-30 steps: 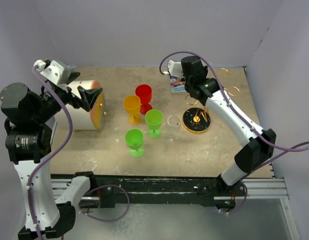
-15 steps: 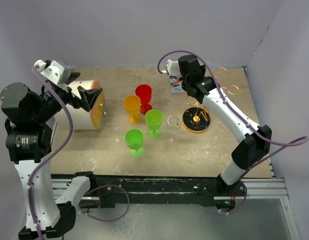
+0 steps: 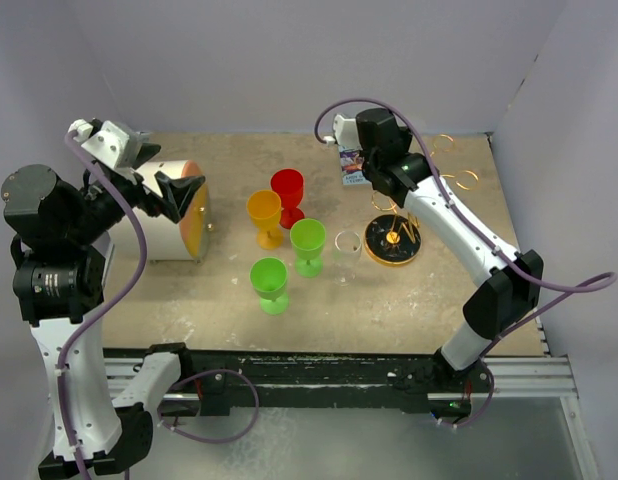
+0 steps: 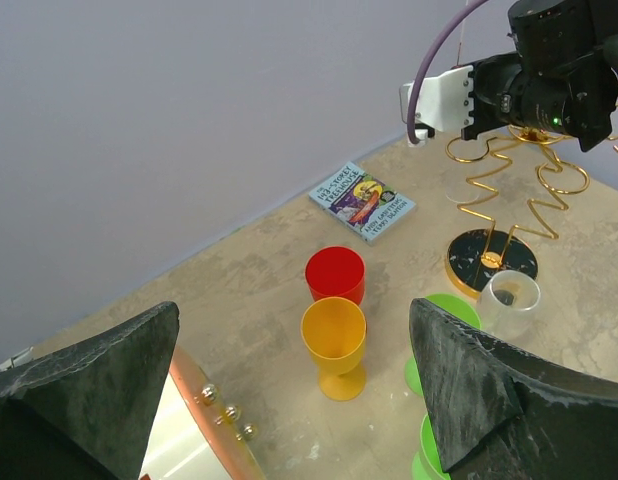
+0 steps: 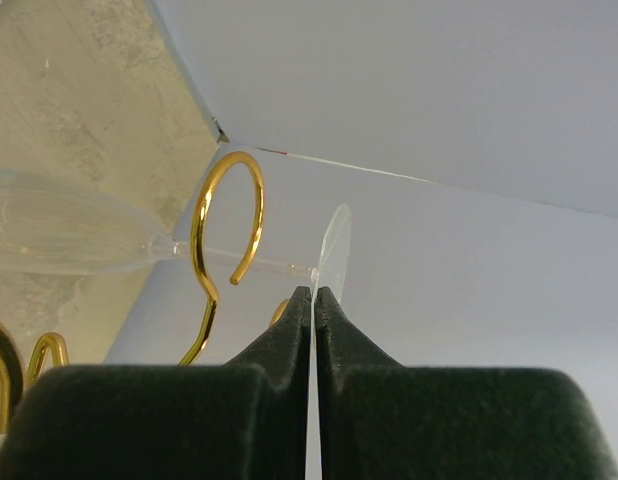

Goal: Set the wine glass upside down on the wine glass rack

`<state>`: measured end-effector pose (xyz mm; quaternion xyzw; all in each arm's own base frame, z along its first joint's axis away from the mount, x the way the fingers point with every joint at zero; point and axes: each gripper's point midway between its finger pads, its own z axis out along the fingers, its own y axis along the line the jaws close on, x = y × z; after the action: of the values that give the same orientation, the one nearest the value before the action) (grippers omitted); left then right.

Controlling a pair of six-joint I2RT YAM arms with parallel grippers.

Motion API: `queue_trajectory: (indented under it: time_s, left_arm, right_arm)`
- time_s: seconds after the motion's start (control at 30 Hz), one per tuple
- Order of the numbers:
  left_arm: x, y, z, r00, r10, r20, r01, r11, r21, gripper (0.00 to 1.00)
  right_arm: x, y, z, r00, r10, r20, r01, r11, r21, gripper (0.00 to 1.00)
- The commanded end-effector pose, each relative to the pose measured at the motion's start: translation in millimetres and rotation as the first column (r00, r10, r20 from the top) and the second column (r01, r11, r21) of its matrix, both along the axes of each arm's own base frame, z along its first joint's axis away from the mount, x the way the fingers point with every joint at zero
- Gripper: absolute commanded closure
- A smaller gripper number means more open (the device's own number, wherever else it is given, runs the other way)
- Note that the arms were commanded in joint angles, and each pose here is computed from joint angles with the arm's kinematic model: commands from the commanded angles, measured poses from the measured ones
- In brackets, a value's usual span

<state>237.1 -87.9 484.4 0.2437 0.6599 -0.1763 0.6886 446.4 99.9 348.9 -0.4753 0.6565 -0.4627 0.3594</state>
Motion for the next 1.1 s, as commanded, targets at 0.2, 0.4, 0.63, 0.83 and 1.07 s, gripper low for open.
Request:
queue_trajectory:
  time_s: [0.2, 0.4, 0.63, 0.83, 1.07]
  left_arm:
    - [2.9, 1.6, 7.4, 0.999, -0.003, 0.041, 0.003, 1.0, 0.008, 0.01]
    - [4.0, 1.8, 6.2, 0.999, -0.004, 0.039, 0.004, 1.0, 0.007, 0.01]
    - [4.0, 1.5, 5.2, 0.999, -0.006, 0.037, 0.006, 1.0, 0.006, 0.01]
    - [4.5, 1.7, 5.1, 0.999, -0.007, 0.037, 0.007, 1.0, 0.006, 0.01]
    - [4.6, 1.9, 4.7, 0.999, -0.007, 0.036, 0.006, 1.0, 0.007, 0.01]
  right_arm:
    - [-2.2, -3.1, 51.6, 0.985, -0.044, 0.166, 0.033, 0.997, 0.069, 1.0]
    - [-2.0, -1.4, 45.4, 0.988, -0.04, 0.15, 0.028, 0.996, 0.084, 1.0]
    - [0.9, 1.6, 34.6, 0.99, -0.046, 0.13, 0.033, 0.994, 0.101, 1.0]
    - [0.8, 4.6, 30.6, 0.991, -0.055, 0.123, 0.041, 0.993, 0.113, 1.0]
    - [1.0, 10.7, 23.5, 0.992, -0.074, 0.106, 0.061, 0.99, 0.126, 1.0]
